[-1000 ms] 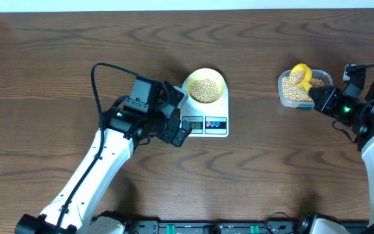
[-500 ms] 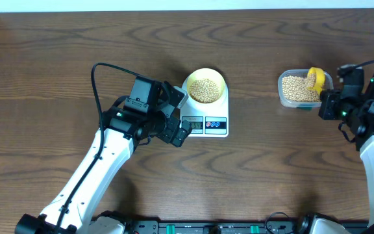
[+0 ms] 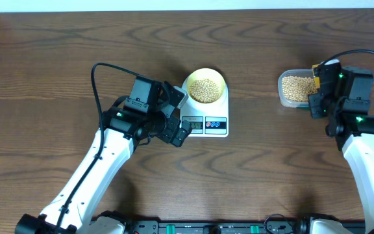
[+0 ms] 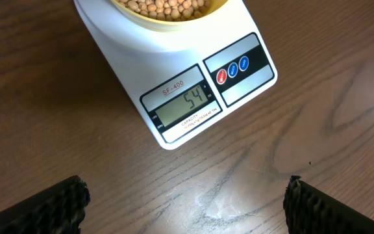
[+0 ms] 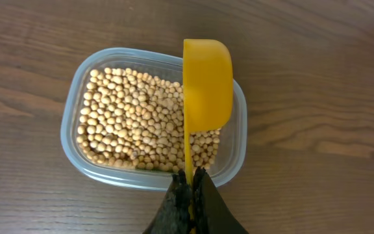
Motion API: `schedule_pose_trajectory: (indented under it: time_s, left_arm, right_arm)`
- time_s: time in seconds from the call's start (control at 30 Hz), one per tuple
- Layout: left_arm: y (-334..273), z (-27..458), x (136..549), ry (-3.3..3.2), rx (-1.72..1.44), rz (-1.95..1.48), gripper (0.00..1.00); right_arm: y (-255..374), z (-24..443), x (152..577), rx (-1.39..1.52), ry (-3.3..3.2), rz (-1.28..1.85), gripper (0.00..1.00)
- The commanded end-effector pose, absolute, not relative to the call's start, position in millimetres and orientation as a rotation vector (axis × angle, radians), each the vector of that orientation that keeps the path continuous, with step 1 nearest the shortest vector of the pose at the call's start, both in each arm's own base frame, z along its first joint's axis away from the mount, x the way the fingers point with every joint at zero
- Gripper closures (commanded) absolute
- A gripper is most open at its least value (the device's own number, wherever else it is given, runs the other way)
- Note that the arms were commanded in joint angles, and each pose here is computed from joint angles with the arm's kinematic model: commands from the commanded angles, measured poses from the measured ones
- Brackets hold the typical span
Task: Scoop item into bowl and weigh 50g on scale
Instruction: 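Dip the scoop into the soybeans and lift it out, then carry the filled scoop left over the yellow bowl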
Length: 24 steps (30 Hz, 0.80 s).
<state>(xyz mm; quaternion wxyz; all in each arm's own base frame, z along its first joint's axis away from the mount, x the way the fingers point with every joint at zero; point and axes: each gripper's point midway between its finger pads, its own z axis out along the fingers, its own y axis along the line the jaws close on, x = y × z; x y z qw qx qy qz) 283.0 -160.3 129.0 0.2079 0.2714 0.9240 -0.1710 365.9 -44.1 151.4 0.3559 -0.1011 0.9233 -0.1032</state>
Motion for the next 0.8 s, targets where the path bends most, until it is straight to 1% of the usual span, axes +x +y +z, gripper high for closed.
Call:
schedule_pose_trajectory:
  time_s: [0.0, 0.13, 0.2, 0.33, 0.37, 0.4, 0.43, 0.6, 0.67, 0.77]
  left_arm:
    - [-159, 125, 282, 2.576, 0.773, -0.464, 0.02]
    - [-159, 125, 282, 2.576, 0.773, -0.464, 0.02]
    - [-159, 125, 282, 2.576, 0.773, -0.464, 0.02]
    - [-159, 125, 282, 2.576, 0.773, -0.464, 0.02]
    - [-159, 125, 282, 2.576, 0.773, -0.464, 0.02]
    - [-159, 125, 282, 2.576, 0.773, -0.464, 0.02]
    - [-159, 125, 282, 2.576, 0.773, -0.464, 0.02]
    - [-159, 125, 282, 2.576, 0.773, -0.464, 0.02]
    - [-159, 125, 282, 2.576, 0.773, -0.464, 0.02]
    - [-159, 125, 282, 2.576, 0.772, -0.464, 0.02]
  right_arm:
    - [-42, 159, 367, -0.294, 2.361, -0.335, 0.99]
    - [-23, 158, 369, -0.335, 2.347, -0.211, 0.99]
    - [-11, 159, 370, -0.296, 2.338, -0.098, 0.99]
    - [22, 168, 374, -0.121, 2.306, 0.233, 0.99]
    - [37, 180, 379, -0.067, 2.255, 0.384, 0.99]
    - [43, 188, 383, -0.058, 2.219, 0.442, 0.99]
    - [51, 207, 392, -0.051, 2.133, 0.514, 0.99]
    - [50, 255, 418, -0.091, 1.906, 0.488, 0.99]
    - [50, 282, 426, -0.130, 1.784, 0.462, 0.99]
    - [49, 298, 432, -0.169, 1.705, 0.428, 0.99]
